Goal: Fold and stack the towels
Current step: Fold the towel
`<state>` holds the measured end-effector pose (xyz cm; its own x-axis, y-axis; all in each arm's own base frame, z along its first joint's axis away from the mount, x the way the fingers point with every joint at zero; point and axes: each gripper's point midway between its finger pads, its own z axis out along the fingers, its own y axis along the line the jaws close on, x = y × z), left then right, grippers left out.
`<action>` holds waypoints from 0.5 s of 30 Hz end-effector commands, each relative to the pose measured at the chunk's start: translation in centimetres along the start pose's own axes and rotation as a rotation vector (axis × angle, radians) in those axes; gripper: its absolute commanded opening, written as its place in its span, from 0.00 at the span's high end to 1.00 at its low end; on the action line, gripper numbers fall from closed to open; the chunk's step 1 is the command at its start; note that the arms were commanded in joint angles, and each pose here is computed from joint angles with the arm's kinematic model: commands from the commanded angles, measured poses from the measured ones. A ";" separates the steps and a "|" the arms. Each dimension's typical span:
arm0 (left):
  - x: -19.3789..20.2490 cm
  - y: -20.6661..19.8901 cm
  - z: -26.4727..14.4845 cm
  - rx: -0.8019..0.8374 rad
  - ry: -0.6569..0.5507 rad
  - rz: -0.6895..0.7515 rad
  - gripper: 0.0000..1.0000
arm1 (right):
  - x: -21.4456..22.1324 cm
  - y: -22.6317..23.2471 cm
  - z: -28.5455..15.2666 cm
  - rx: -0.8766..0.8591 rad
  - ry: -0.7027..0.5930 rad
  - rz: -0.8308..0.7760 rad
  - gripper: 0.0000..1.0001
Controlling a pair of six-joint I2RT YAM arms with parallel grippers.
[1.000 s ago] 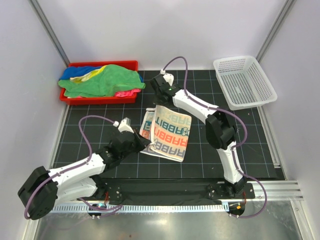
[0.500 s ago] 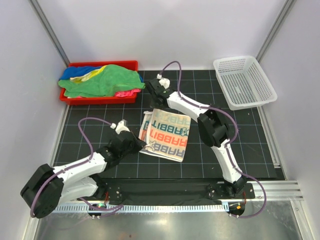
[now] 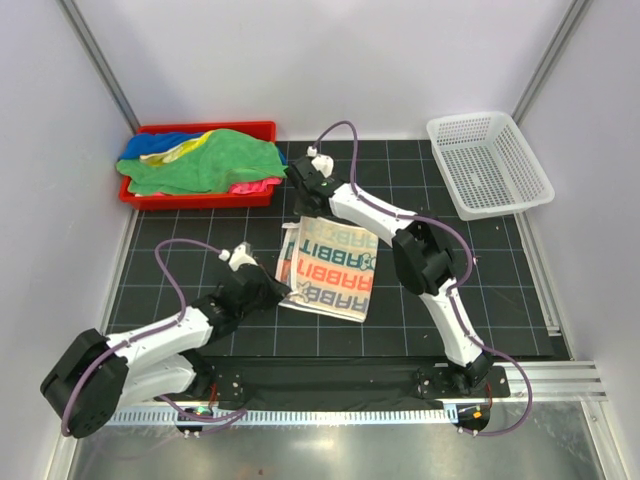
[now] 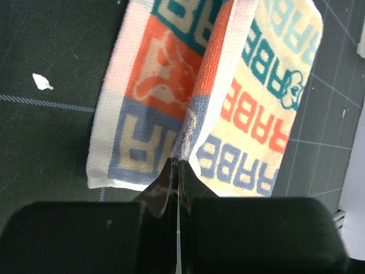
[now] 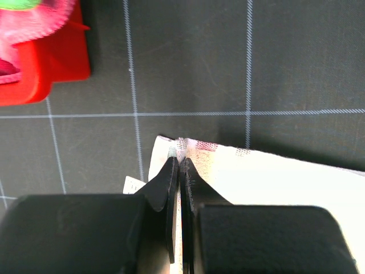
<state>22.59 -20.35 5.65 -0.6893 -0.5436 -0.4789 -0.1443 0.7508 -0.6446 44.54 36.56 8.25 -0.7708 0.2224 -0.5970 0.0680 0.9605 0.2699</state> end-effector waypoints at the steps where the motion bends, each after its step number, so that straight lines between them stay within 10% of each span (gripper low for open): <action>1: 0.1 0.3 -0.5 0.002 0.005 -0.007 1.00 | -3.6 1.7 -1.2 -0.037 -0.107 0.046 0.99; 15: 0.4 2.8 0.5 -0.081 0.007 -0.010 0.96 | -1.5 2.8 1.2 -0.082 -0.053 0.063 0.84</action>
<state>22.69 -19.34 4.76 -0.6827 -0.5561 -0.4740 -0.1793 0.7563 -0.6292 44.74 37.81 6.88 -0.7848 0.2242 -0.5778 0.0622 0.9561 0.2865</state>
